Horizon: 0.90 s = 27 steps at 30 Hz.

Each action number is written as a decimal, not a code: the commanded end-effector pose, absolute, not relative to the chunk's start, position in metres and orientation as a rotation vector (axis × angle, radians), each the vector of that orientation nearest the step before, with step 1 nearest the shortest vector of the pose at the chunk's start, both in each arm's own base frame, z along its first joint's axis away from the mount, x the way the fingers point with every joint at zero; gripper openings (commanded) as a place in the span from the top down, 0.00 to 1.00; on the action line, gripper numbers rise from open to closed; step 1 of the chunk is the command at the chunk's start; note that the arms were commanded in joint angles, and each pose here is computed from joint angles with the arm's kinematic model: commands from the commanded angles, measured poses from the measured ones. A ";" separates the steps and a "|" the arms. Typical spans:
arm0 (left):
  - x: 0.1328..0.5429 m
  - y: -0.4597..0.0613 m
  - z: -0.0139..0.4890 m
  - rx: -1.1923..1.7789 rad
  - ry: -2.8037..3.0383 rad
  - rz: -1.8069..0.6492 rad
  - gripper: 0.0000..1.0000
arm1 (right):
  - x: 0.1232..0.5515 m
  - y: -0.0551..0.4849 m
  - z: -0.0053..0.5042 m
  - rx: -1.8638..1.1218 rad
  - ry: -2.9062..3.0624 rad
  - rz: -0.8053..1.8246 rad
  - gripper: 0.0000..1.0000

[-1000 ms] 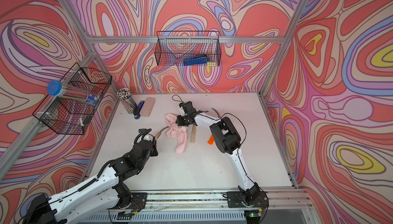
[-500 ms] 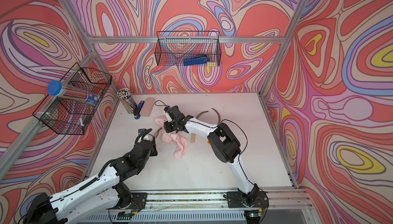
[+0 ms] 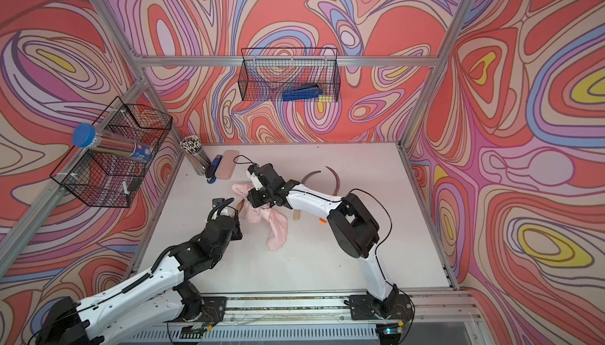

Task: Wipe small sickles with rags
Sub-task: Wipe the small sickle.

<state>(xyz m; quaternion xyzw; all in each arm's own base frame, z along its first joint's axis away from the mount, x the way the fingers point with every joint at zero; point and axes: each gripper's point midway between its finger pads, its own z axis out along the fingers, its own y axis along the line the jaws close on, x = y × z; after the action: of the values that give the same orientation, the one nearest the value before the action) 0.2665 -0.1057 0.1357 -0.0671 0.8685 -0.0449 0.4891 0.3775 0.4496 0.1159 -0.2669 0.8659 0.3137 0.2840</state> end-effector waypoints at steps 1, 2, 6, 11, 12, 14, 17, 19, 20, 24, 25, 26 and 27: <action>0.269 -0.103 0.143 -0.189 2.089 -0.102 1.00 | 0.404 0.433 0.085 -0.653 2.390 0.821 1.00; 0.269 -0.102 0.143 -0.189 2.088 -0.100 1.00 | 0.409 0.429 0.080 -0.641 2.401 0.816 1.00; 0.268 -0.102 0.144 -0.189 2.085 -0.099 1.00 | 0.440 0.406 0.054 -0.554 2.462 0.773 1.00; 0.268 -0.101 0.145 -0.191 2.083 -0.097 1.00 | 0.473 0.364 0.034 -0.426 2.512 0.670 1.00; 0.268 -0.100 0.145 -0.193 2.082 -0.097 1.00 | 0.478 0.355 0.034 -0.400 2.515 0.658 1.00; 0.267 -0.100 0.146 -0.193 2.080 -0.098 1.00 | 0.482 0.344 0.038 -0.373 2.509 0.641 1.00; 0.268 -0.099 0.146 -0.199 2.077 -0.091 1.00 | 0.482 0.337 0.059 -0.371 2.471 0.619 1.00; 0.268 -0.099 0.146 -0.202 2.077 -0.090 1.00 | 0.479 0.336 0.083 -0.376 2.430 0.632 1.00; 0.268 -0.098 0.146 -0.205 2.076 -0.089 1.00 | 0.478 0.335 0.093 -0.377 2.413 0.634 1.00; 0.269 -0.097 0.143 -0.221 2.080 -0.080 1.00 | 0.469 0.329 0.145 -0.380 2.323 0.659 1.00; 0.269 -0.097 0.142 -0.222 2.083 -0.077 1.00 | 0.466 0.326 0.157 -0.380 2.299 0.663 1.00; 0.269 -0.097 0.141 -0.225 2.087 -0.071 1.00 | 0.463 0.324 0.166 -0.378 2.284 0.664 1.00; 0.270 -0.096 0.140 -0.227 2.089 -0.064 1.00 | 0.460 0.321 0.175 -0.373 2.264 0.662 1.00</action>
<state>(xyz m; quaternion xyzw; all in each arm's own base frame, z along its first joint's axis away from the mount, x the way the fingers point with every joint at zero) 0.2670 -0.1048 0.1357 -0.0699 0.8680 -0.0435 0.4896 0.4551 0.3344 0.1306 -0.1526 0.9000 0.2607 0.3142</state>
